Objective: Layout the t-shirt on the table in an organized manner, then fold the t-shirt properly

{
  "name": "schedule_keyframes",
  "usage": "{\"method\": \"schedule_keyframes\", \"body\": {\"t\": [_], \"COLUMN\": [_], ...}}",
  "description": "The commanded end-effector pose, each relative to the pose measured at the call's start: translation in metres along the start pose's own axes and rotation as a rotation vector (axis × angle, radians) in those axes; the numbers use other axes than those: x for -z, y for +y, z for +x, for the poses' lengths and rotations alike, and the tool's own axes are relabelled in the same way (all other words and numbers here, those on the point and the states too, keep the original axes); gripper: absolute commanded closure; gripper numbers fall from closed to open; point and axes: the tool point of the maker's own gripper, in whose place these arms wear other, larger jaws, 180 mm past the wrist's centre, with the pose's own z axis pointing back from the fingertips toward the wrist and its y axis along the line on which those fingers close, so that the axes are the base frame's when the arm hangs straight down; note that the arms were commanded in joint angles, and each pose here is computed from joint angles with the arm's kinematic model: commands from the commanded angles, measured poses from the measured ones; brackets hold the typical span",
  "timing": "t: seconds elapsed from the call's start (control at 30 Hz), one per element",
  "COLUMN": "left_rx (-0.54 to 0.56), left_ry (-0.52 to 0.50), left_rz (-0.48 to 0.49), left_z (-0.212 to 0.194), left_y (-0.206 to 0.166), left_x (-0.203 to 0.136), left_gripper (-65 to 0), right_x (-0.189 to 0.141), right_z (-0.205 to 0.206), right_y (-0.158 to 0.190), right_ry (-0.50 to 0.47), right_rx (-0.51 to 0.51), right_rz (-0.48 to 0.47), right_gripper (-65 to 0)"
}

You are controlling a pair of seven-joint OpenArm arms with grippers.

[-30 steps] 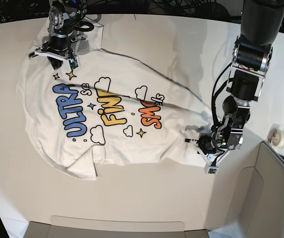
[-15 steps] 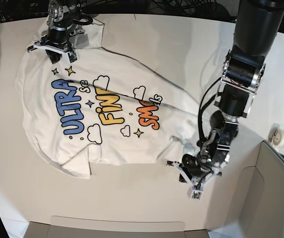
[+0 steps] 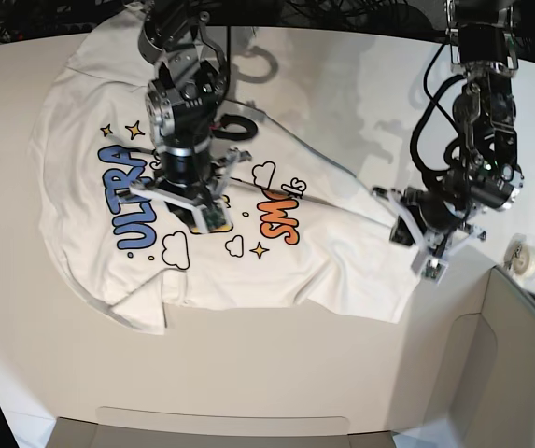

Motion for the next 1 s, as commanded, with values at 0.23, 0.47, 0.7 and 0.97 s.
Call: {"method": "schedule_keyframes", "body": {"t": [0.23, 0.47, 0.7, 0.97], "left_rx": [-0.022, -0.067, -0.109, -0.19], "left_ry": [0.043, 0.0, -0.145, -0.131], "left_rz": [-0.019, -0.056, -0.086, -0.141], "left_z": [-0.055, -0.05, 0.008, 0.019], "left_y": [-0.015, -0.033, -0.044, -0.057], "left_x": [-0.001, 0.004, 0.008, 0.035], "left_gripper": [-5.1, -5.0, -5.1, -5.1], "right_x": [0.061, 0.105, 0.142, 0.144], "right_z": [0.101, 0.127, 0.127, 0.132], "right_y": [0.048, 0.088, 0.093, 0.095], "right_ry": [-0.175, -0.199, -0.216, -0.255], "right_rx": [-0.104, 0.087, 0.242, 0.342], "right_rz": [0.153, 0.411, 0.45, 0.478], "right_gripper": [0.0, 0.0, 0.0, 0.0]}}
